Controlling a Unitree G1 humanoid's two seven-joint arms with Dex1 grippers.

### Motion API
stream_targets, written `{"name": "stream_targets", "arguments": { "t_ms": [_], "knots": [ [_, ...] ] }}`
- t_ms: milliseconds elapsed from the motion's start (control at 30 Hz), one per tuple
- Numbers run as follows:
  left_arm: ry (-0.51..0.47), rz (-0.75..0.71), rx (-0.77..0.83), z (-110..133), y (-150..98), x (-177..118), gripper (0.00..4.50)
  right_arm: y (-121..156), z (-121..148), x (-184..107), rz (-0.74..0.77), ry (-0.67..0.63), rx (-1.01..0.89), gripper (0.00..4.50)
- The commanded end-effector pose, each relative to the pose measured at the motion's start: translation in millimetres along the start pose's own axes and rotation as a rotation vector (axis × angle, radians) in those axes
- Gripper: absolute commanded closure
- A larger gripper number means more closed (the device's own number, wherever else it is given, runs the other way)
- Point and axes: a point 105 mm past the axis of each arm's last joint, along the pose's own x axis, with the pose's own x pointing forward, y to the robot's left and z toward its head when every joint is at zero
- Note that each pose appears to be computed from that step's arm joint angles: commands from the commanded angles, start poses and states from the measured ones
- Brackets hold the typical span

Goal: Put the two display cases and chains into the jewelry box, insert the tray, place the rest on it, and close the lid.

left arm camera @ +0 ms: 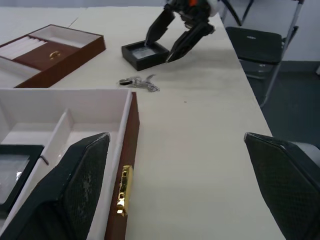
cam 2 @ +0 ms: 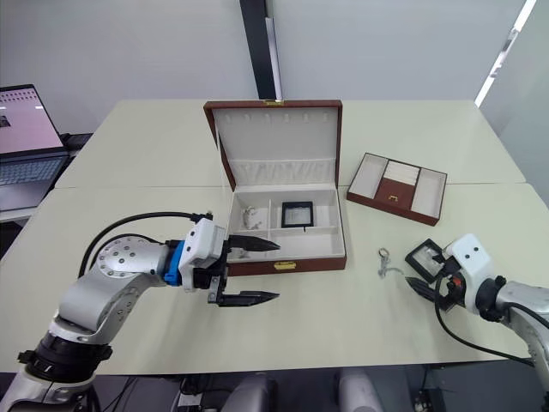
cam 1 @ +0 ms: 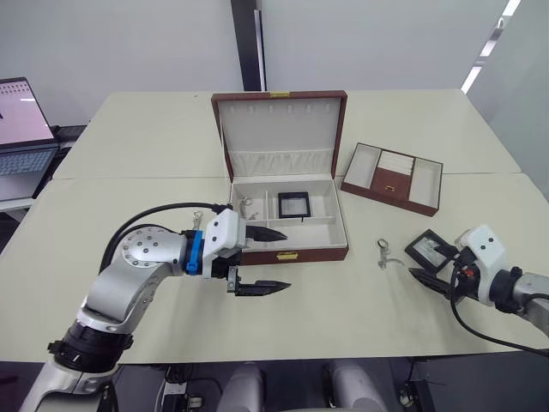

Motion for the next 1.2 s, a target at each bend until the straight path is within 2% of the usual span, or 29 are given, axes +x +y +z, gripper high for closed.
{"name": "stream_targets", "arguments": {
  "t_ms": [33,267,300,400,500,833,1000,1200],
  "knots": [
    [-0.022,-0.017,0.069,4,0,3,0.03,-1,8,1,-0.029,-0.027,-0.032,0.00],
    [-0.031,-0.021,0.065,-2,-1,7,0.03,4,10,8,-0.026,-0.038,-0.038,0.00],
    [-0.034,-0.015,0.066,-3,-1,7,0.01,4,11,8,-0.028,-0.040,-0.039,0.18],
    [-0.038,-0.004,0.064,-4,0,7,0.00,4,11,9,-0.030,-0.042,-0.039,0.89],
    [-0.043,0.015,0.060,-6,0,7,0.00,2,11,9,-0.043,-0.044,-0.037,1.98],
    [-0.054,0.038,0.052,-7,-2,7,0.00,-2,9,9,-0.056,-0.041,-0.033,4.45],
    [-0.056,0.052,0.049,-8,-1,6,0.00,-1,16,4,-0.037,-0.067,-0.052,4.49],
    [-0.068,0.123,0.022,-10,2,3,0.00,13,43,-7,0.104,-0.107,-0.106,4.49]
  ]
}}
